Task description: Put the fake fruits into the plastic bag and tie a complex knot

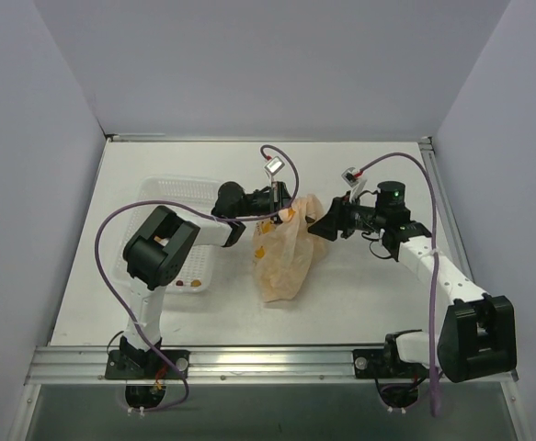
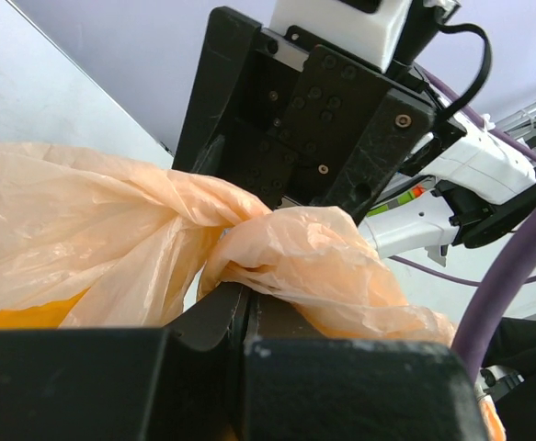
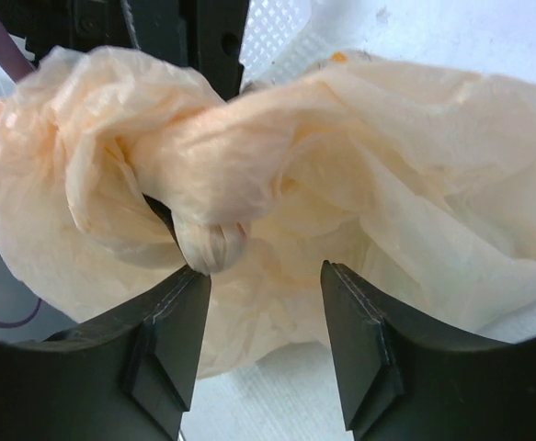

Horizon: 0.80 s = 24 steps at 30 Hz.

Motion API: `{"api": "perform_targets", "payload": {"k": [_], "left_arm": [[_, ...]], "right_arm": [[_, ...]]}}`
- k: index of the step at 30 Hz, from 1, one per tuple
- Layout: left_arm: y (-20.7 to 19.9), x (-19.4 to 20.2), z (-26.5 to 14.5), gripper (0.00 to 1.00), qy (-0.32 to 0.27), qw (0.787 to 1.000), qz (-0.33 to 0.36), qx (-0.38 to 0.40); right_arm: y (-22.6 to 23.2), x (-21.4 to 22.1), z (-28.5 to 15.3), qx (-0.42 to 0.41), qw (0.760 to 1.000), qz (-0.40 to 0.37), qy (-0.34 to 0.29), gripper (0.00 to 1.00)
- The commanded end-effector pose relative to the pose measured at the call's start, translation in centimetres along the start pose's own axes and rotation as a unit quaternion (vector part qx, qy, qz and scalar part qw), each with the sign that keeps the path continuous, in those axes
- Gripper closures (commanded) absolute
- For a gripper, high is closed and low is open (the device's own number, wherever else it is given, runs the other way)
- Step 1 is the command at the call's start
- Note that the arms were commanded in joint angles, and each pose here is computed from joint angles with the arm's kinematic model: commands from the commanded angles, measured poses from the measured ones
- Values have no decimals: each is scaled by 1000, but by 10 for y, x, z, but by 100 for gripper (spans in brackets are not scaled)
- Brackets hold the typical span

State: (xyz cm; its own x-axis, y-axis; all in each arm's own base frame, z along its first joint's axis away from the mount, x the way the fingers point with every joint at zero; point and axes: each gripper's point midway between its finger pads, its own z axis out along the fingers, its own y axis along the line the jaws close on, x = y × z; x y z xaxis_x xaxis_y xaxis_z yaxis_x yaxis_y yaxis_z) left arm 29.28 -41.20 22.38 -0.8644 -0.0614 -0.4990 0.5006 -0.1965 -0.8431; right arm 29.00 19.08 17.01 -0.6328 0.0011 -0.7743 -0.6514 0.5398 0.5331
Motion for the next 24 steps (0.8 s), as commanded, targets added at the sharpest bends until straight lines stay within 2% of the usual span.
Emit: {"api": "perform_targets", "payload": {"k": [1,6,9,12,13,16,19,21,22,23,24], "left_arm": [[-29,-10,5,100,-14,997,56,42],[-28,-10,5,100,-15,998,52,39],[-28,-12,6,100,-18,998,52,39],[-28,-12,6,100,-18,998,51,39],[-27,-12,5,100,-19,998,50,38],[-26,-12,3,100,-22,998,49,36],[-27,-17,0,100,-26,997,60,36],[-27,-18,-3,94,-25,997,66,34],[-25,-21,-6,89,-26,996,73,30],[-25,-23,-8,79,-26,997,74,27],[-22,-24,-12,75,-25,997,76,21]], "right_arm": [[4,-32,7,6,997,-59,-53,49],[10,-40,14,0,996,-55,-63,53],[15,-39,17,-6,997,-54,-63,58],[16,-41,18,-8,996,-53,-66,73],[17,-41,17,-10,996,-53,-67,83],[17,-37,16,-9,996,-60,-61,100],[17,-35,12,-8,996,-64,-57,100],[18,-32,10,-8,996,-66,-53,100],[18,-31,10,-8,997,-66,-50,100],[18,-31,8,-6,997,-64,-49,100],[19,-32,7,-7,996,-68,-51,100]]}}
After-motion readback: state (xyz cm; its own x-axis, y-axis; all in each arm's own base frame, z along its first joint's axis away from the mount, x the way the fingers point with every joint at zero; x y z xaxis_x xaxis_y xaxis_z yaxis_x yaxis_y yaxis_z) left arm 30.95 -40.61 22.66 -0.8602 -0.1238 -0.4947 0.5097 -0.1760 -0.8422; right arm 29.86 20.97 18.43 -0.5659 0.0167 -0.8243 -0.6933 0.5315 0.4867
